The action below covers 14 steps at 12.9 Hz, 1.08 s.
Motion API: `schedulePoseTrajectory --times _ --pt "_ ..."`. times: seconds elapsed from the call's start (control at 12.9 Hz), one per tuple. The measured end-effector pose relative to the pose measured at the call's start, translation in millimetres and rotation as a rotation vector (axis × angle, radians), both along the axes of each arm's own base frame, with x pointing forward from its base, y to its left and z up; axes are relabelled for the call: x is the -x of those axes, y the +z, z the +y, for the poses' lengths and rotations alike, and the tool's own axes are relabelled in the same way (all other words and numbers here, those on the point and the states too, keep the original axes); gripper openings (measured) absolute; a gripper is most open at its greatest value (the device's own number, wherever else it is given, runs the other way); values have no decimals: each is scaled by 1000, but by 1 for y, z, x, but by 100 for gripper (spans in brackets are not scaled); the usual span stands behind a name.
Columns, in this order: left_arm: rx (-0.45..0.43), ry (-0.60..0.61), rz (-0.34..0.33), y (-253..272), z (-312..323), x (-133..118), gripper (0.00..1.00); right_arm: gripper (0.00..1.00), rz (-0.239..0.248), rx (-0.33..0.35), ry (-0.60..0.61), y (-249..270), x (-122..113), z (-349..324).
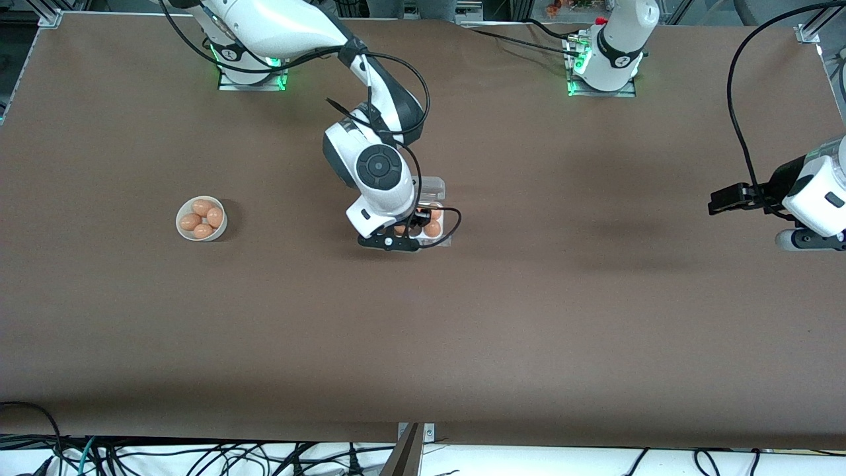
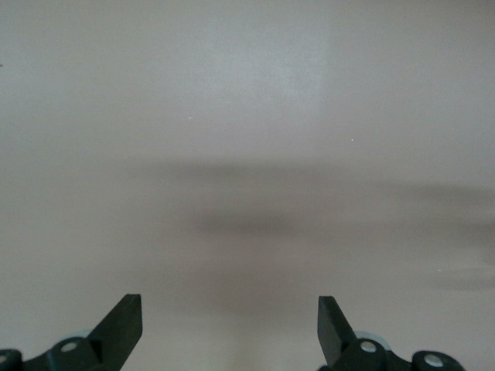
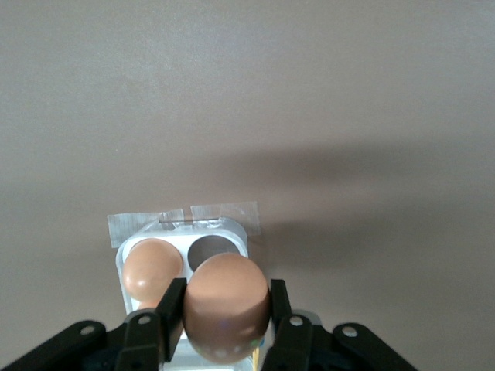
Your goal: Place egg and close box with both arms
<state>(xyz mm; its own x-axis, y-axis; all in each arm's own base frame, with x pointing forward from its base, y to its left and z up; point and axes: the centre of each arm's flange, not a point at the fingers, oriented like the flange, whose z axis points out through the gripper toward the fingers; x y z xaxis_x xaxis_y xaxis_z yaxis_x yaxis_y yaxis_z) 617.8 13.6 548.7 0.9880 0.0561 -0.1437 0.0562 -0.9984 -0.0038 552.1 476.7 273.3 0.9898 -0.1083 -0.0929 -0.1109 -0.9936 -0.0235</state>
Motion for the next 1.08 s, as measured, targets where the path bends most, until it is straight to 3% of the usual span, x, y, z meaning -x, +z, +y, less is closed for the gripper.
schedulePoseTrajectory --times 0.31,0.85,1.0,1.08 --pt "-1 0 -35 16 0 -2 100 48 -4 -8 6 -25 1 8" --pt "0 -5 -35 17 -3 -2 100 48 23 -14 20 -41 11 20" --pt "2 -11 -30 16 -7 -1 94 48 28 -13 19 -43 12 20" --pt "9 -16 -24 16 -11 -1 83 48 28 -13 19 -43 12 20"
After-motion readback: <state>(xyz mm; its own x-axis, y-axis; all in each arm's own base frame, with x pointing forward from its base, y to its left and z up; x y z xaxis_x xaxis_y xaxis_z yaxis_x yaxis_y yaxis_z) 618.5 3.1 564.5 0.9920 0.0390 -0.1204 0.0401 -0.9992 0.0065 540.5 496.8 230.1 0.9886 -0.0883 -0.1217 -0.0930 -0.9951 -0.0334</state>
